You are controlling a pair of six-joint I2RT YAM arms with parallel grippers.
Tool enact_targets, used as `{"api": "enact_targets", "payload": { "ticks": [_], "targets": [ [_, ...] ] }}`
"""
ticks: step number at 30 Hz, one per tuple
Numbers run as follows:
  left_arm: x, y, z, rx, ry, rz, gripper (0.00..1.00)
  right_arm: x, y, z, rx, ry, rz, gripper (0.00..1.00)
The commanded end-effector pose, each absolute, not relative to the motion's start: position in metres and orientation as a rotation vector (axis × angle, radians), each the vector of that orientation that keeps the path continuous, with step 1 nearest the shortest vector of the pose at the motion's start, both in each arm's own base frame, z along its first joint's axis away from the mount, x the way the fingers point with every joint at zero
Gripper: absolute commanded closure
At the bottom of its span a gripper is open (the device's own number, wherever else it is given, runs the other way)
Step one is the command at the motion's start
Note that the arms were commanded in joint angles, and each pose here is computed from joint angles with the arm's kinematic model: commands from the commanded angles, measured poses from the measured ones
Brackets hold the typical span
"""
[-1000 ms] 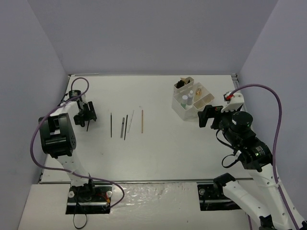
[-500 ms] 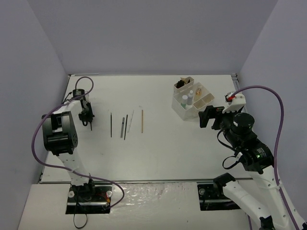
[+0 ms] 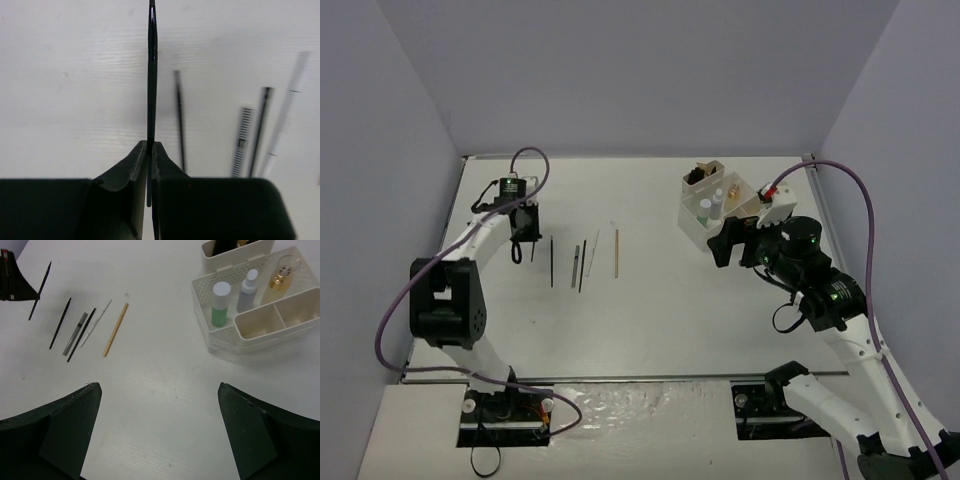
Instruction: Organize the makeup
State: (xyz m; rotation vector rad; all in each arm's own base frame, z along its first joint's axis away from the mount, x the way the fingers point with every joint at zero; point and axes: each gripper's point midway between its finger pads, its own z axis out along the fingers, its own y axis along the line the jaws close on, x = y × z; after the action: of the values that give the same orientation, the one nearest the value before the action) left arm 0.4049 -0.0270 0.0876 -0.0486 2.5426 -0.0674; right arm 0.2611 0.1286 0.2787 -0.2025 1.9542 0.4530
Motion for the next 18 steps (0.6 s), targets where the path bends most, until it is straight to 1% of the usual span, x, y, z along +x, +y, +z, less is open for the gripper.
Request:
{"api": "enact_targets", "payload": {
  "ticks": [1,4,6,9,14,18],
  "targets": [
    [0.402,-0.105,0.205,0.213,2.176,-0.248,1.0,0.261,0.17,0.318,-0.306,1.864,0.685,0.0],
    [0.376,-0.154,0.235,0.352,2.064,-0.36,1.0,0.258,0.187,0.324,-0.353,1.86,0.785,0.03],
    [0.362,-0.175,0.253,0.401,1.987,-0.423,1.0,0.261,0.193,0.328,-0.363,1.849,0.813,0.04],
    [0.331,-0.225,0.281,0.495,1.859,-0.535,1.0,0.263,0.207,0.341,-0.388,1.816,0.873,0.06],
    [0.299,-0.269,0.312,0.546,1.741,-0.638,1.0,0.268,0.226,0.363,-0.418,1.756,0.973,0.11],
    [0.281,-0.296,0.326,0.59,1.681,-0.71,1.0,0.275,0.235,0.373,-0.414,1.73,0.991,0.17]
  ]
}}
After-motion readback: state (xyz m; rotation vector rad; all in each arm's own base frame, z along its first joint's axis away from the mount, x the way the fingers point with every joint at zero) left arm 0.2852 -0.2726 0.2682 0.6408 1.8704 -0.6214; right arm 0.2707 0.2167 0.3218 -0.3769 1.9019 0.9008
